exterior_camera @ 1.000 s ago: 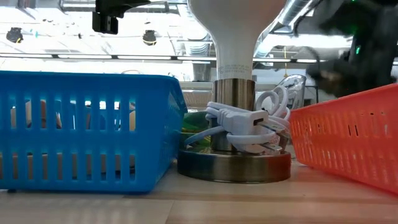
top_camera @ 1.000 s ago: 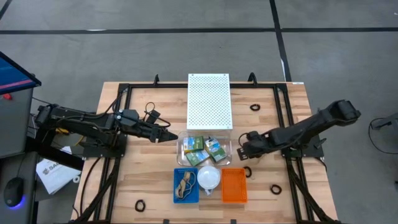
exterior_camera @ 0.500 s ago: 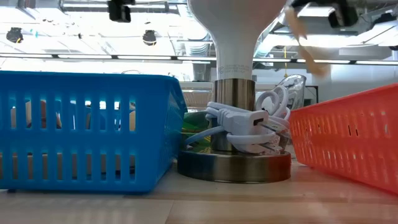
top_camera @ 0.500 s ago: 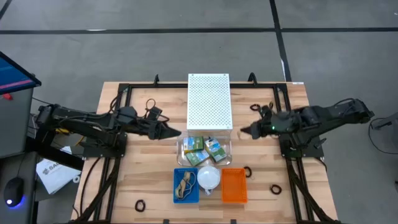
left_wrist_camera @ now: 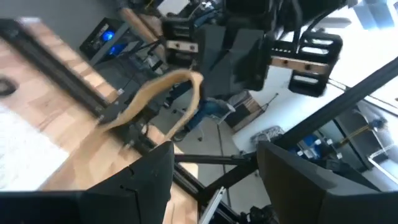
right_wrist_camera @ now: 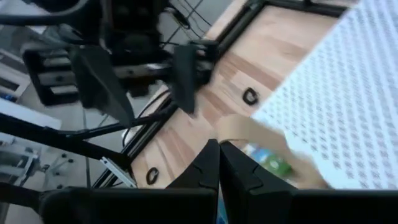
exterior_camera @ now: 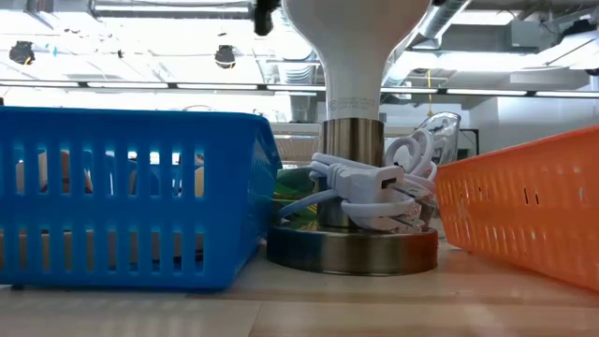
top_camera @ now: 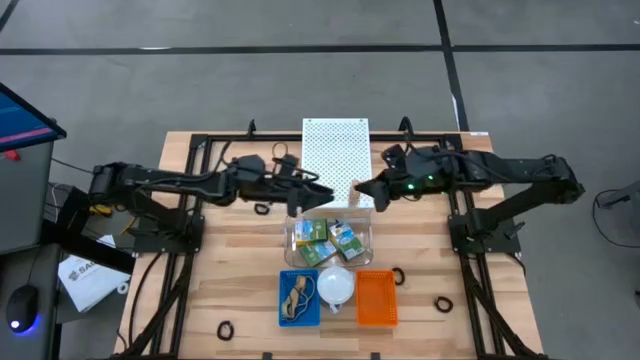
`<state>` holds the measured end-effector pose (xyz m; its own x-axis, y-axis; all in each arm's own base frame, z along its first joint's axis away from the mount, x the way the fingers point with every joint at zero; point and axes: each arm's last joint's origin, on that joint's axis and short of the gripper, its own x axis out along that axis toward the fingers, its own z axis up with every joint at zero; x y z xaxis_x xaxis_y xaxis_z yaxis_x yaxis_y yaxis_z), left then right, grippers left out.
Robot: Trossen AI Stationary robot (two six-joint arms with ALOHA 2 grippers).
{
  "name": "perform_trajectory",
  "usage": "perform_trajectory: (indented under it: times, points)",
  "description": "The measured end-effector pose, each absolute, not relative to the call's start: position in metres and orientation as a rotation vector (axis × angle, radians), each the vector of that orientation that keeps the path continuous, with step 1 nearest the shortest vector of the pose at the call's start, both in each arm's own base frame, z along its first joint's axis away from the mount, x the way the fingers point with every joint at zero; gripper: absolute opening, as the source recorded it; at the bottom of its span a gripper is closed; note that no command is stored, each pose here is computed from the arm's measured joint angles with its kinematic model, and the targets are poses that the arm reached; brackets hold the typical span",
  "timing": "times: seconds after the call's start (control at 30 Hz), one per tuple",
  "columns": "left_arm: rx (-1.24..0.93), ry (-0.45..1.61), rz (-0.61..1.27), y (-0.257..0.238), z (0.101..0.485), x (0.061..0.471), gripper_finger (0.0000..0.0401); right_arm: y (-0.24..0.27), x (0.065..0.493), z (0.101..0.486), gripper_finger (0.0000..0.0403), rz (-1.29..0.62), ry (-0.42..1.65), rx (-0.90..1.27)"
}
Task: Pick & Place Office Desk Supplies
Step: Put the brown rubberband into the blue bin
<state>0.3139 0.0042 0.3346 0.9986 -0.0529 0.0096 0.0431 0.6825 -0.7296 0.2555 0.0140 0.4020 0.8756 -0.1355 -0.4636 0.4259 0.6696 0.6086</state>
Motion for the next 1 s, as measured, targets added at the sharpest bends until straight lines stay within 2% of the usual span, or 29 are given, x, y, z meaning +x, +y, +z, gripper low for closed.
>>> perform_trajectory:
  times: [0.47,1.0]
  points:
    - [-0.779,0.008,-0.097,0.003,0.343,0.325,0.0223,0.014,0.288,0.416,0.0000,-0.220,0.354,0.737]
    - [-0.763,0.065,-0.096,0.004,0.338,0.325,0.0223,0.018,0.286,0.416,0.0000,-0.170,0.383,0.767]
